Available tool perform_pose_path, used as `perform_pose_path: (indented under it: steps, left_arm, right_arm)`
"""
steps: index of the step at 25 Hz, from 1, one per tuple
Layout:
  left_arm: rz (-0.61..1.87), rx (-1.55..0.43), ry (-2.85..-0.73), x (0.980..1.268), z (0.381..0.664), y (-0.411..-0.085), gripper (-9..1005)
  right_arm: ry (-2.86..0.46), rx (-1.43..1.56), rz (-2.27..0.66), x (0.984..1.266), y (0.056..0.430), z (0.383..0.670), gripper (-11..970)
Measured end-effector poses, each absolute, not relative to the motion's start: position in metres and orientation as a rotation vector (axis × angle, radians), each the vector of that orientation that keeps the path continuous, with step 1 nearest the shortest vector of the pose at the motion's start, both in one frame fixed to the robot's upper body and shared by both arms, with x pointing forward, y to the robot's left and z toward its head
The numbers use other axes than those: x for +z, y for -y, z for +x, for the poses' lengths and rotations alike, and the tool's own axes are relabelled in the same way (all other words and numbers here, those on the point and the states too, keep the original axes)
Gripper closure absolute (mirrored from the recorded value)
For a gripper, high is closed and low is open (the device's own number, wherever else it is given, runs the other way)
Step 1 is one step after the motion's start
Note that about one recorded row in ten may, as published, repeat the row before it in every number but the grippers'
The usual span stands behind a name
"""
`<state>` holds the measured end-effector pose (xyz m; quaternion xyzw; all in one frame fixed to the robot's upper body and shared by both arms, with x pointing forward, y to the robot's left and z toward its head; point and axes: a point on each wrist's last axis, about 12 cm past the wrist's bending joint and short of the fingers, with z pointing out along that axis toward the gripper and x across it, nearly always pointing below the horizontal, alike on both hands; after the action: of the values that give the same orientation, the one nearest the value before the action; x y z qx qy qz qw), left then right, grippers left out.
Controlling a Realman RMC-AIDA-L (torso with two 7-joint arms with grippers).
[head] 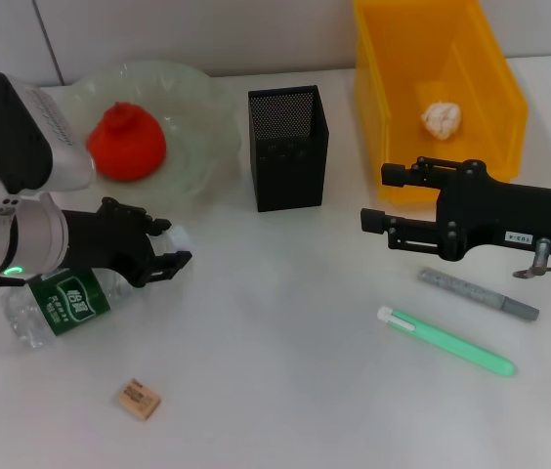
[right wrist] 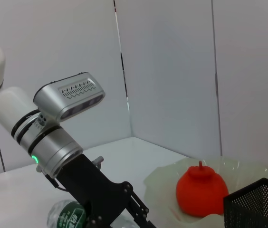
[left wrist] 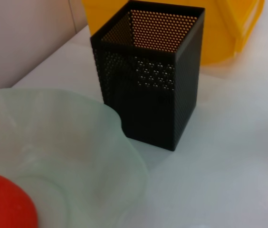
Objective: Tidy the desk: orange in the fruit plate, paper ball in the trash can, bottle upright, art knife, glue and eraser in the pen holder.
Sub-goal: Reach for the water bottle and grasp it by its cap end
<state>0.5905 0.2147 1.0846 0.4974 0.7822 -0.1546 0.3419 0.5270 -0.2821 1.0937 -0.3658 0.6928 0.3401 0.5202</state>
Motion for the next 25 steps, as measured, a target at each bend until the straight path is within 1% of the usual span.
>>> perform_pose_path:
  steps: [6,17,22,25]
  left_arm:
    - [1.327,-0.376,-2.034,1.0827,0.5904,-0.2133,505]
    - [1.327,-0.375,-2.038,1.082,0.5901,-0.2129,504]
    - [1.328,-0.381,-2.041,1.082,0.5893,-0.213,556]
    - [1.326,-0.387,-2.04,1.0823,0.5882,-0.2135,553]
  right_arm:
    - [-1.661,0.815,-0.876,1.0936,0.2819,0.5274,269]
    - [-1.66,0.814,-0.878,1.0941,0.281,0.5287,269]
    - [-1.66,0.818,-0.879,1.0939,0.2801,0.5291,269]
    - [-1.659,0.819,-0.879,1.094,0.28,0.5291,269]
